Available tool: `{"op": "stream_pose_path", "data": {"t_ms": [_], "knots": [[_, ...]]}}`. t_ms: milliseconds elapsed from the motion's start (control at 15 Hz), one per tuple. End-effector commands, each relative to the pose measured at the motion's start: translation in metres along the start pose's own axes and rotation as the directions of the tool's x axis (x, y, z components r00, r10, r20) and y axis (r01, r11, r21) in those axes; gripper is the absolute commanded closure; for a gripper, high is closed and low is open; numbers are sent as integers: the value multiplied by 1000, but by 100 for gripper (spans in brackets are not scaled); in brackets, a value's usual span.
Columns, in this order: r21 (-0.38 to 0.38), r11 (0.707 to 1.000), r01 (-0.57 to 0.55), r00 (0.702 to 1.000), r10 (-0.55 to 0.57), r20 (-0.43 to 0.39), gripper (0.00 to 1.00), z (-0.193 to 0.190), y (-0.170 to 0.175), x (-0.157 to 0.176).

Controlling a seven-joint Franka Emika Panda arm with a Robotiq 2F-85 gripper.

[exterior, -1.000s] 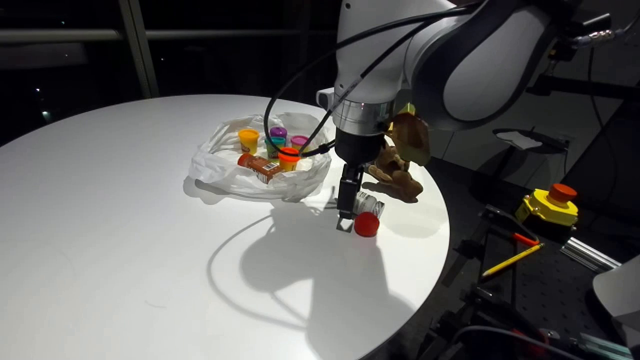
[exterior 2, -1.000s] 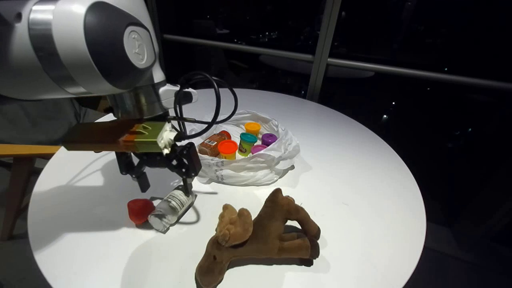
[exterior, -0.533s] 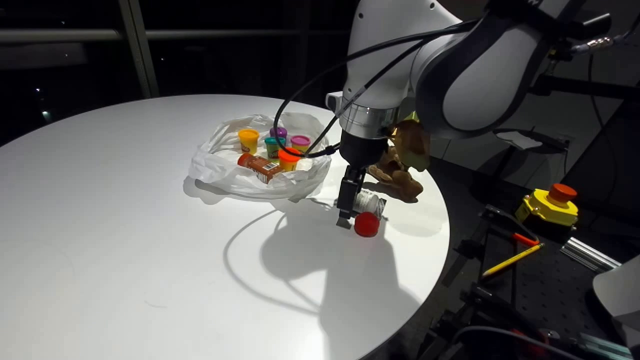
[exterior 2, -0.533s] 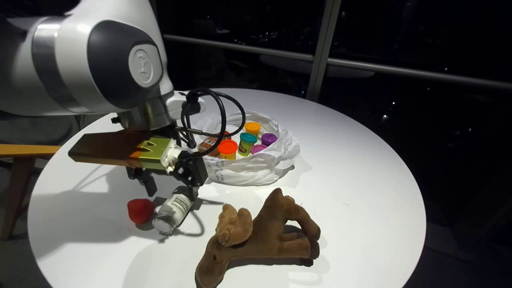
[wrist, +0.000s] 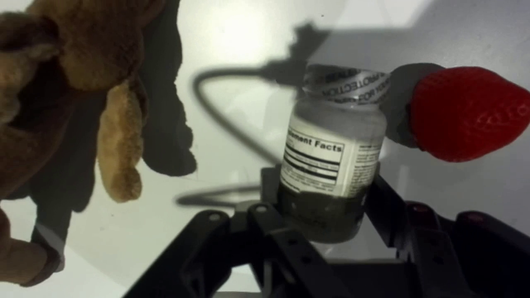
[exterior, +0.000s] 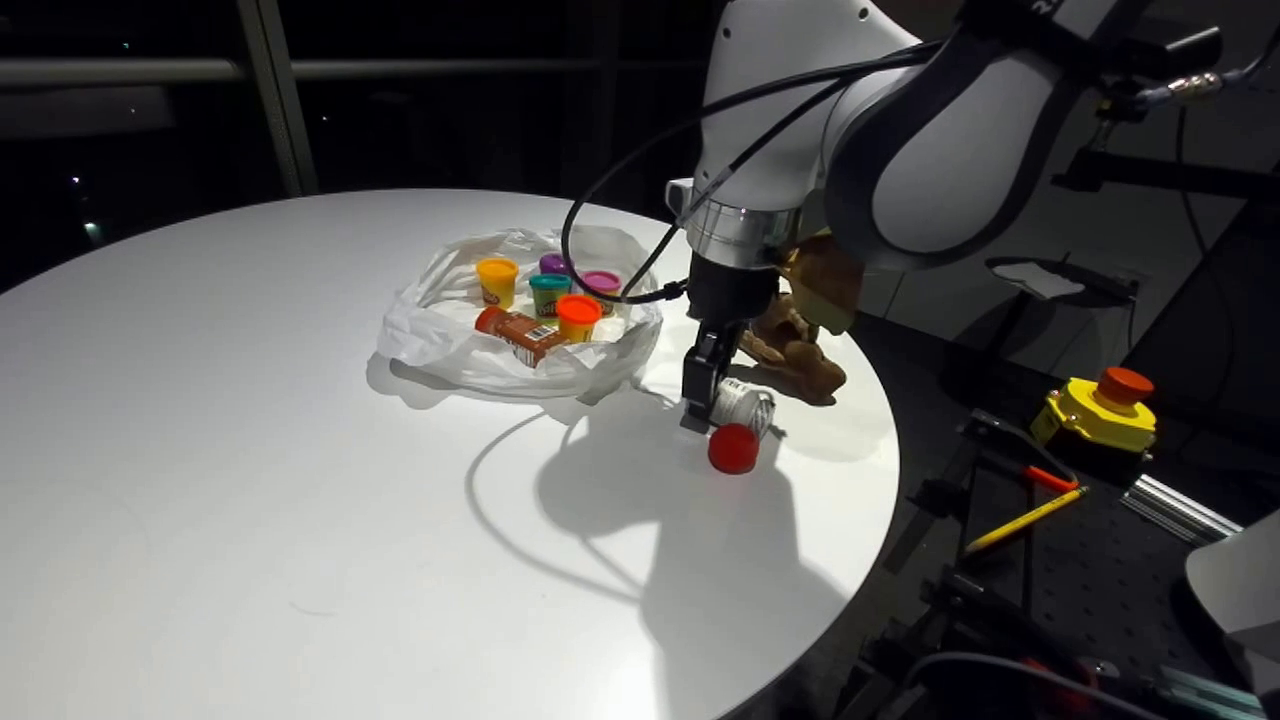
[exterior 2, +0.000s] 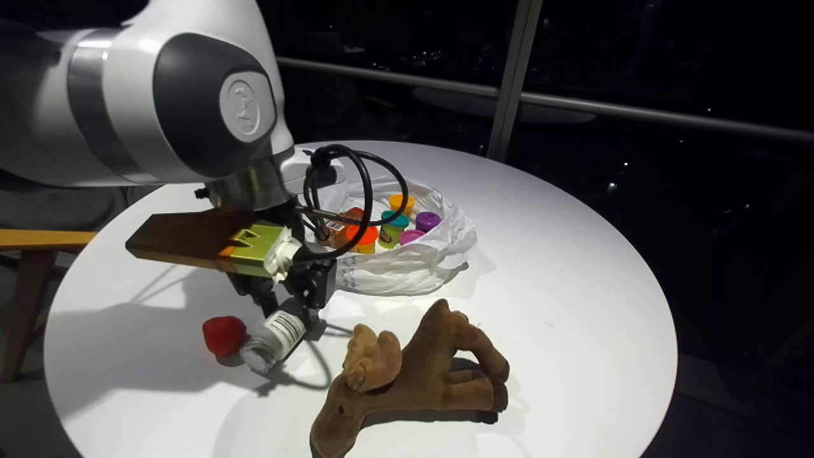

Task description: Put the things on the table in the plastic bag

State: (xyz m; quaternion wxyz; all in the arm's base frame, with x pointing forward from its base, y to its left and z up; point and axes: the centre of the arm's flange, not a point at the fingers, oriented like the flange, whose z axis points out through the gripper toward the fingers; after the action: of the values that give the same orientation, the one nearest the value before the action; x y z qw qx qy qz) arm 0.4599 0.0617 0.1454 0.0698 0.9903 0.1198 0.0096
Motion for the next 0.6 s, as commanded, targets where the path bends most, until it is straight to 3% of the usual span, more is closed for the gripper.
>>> {"op": "stream_pose_path", "data": {"t_ms": [0, 267, 533], "knots": [[-19, 999, -44, 999, 43, -7, 72, -22, -4, -7], [-74, 994, -74, 997, 75, 5, 72, -76, -18, 18], [-104, 990, -93, 996, 92, -17, 72, -137, -25, 84]]}}
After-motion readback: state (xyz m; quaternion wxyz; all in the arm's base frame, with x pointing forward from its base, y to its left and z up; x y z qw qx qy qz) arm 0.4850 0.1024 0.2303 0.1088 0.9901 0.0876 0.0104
